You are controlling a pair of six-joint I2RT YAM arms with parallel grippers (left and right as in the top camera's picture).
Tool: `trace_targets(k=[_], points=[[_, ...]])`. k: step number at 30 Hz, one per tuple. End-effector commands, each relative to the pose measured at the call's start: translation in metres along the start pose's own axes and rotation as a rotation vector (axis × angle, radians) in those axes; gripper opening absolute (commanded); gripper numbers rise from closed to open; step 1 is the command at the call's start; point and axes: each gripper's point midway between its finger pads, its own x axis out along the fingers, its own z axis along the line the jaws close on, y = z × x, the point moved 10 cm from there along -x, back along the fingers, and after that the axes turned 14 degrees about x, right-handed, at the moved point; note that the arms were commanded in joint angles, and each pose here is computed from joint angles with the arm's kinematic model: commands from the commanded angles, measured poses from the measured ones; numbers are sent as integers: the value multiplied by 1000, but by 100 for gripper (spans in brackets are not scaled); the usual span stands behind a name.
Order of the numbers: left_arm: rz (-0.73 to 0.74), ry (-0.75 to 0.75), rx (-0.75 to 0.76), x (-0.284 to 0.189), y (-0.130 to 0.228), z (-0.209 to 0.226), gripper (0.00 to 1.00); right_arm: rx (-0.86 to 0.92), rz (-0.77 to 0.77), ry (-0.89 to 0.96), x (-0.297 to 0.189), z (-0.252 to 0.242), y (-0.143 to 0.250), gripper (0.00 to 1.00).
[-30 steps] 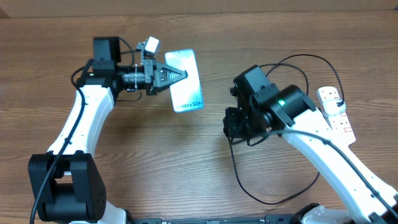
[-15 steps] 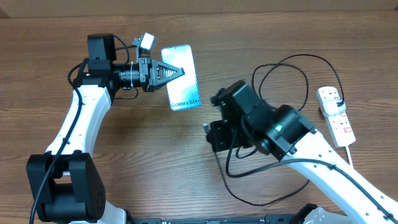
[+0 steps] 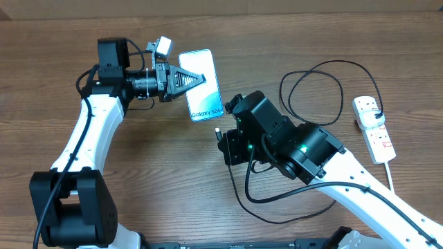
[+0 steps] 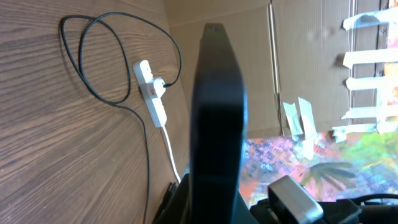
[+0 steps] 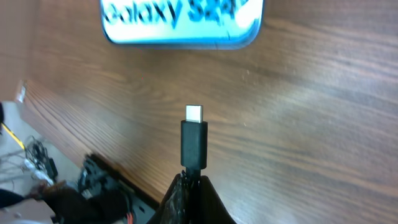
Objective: Plug charger to phone and switch on socket
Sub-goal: 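Carry the USB-C plug to the smartphone's bottom port with the right gripper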
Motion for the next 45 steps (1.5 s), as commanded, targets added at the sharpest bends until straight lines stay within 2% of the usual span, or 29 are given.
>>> trace_targets(k=[1, 7, 45], points=[[7, 28, -24, 1, -6, -11, 4, 14, -19, 0, 4, 1, -2, 4], [8, 28, -104, 1, -6, -11, 4, 15, -23, -5, 6, 2, -4, 4], [21, 57, -102, 1, -6, -14, 4, -1, -71, -58, 6, 10, -11, 4]])
